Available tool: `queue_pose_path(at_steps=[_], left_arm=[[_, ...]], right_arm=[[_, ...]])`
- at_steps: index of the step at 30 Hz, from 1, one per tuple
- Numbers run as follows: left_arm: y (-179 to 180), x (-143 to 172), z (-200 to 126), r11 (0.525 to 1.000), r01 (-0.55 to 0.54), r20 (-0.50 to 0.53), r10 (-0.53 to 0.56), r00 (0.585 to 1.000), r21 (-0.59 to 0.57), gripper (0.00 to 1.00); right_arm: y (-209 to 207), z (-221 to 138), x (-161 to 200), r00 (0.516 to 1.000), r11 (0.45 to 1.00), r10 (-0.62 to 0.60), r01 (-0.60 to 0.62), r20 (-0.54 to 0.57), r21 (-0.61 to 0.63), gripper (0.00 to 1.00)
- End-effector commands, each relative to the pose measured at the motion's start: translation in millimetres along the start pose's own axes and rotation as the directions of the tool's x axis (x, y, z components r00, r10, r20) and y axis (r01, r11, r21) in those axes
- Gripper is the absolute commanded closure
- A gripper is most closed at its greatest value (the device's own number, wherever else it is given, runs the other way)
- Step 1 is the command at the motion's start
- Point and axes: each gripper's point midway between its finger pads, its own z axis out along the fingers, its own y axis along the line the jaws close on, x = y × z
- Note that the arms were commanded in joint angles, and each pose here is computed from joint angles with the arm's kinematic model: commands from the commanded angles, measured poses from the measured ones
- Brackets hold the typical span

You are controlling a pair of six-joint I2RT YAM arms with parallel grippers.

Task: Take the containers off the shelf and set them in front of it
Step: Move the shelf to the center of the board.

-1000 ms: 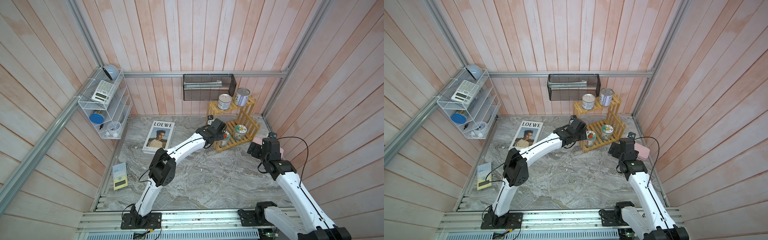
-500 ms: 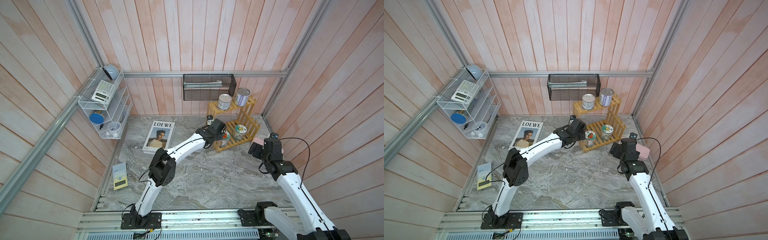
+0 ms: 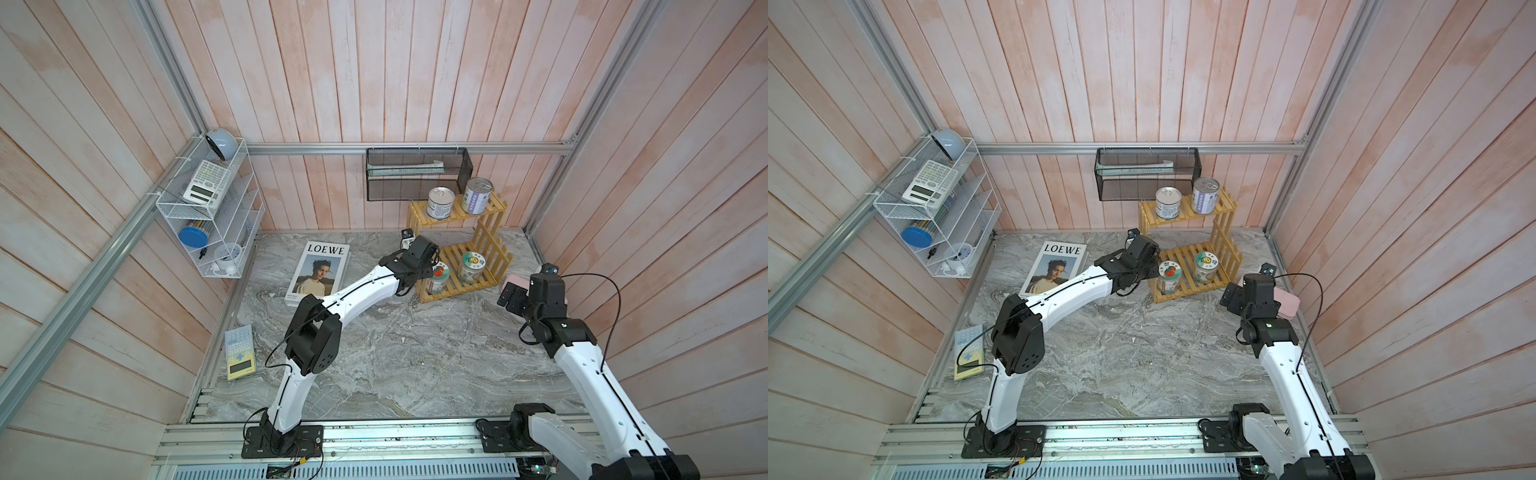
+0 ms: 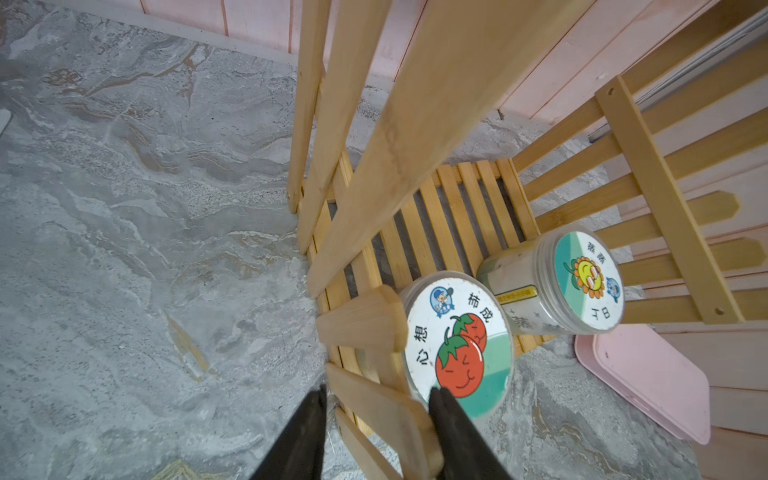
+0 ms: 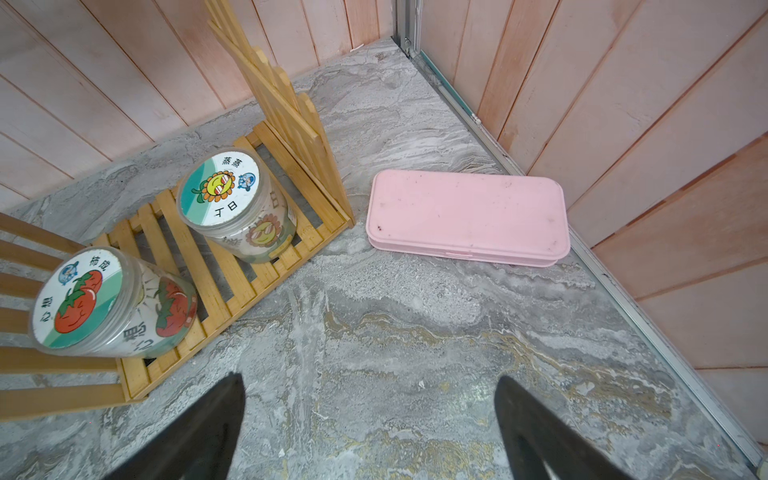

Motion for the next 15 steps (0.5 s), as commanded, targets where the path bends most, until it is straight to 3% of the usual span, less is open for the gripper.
queue_pose_path(at_steps=[1,8,15], left_arm=[[52,15,3,0.984,-0.065,-0.056,0.057,0.997,-0.164,0.56],[77,18,-3,0.977,-0.080,-0.072,0.067,0.995,-0.197,0.56],[95,19,-8,0.970,-0.106,-0.089,0.088,0.992,-0.219,0.57]], right_arm=[[2,-3,-14,1.000,1.000,0.003,-0.003,0.011,-0.005,0.02],[7,7,-33,1.000,0.999,0.009,-0.009,-0.001,-0.032,0.02],[31,40,-51,0.996,0.992,-0.021,0.009,-0.088,-0.129,0.02]])
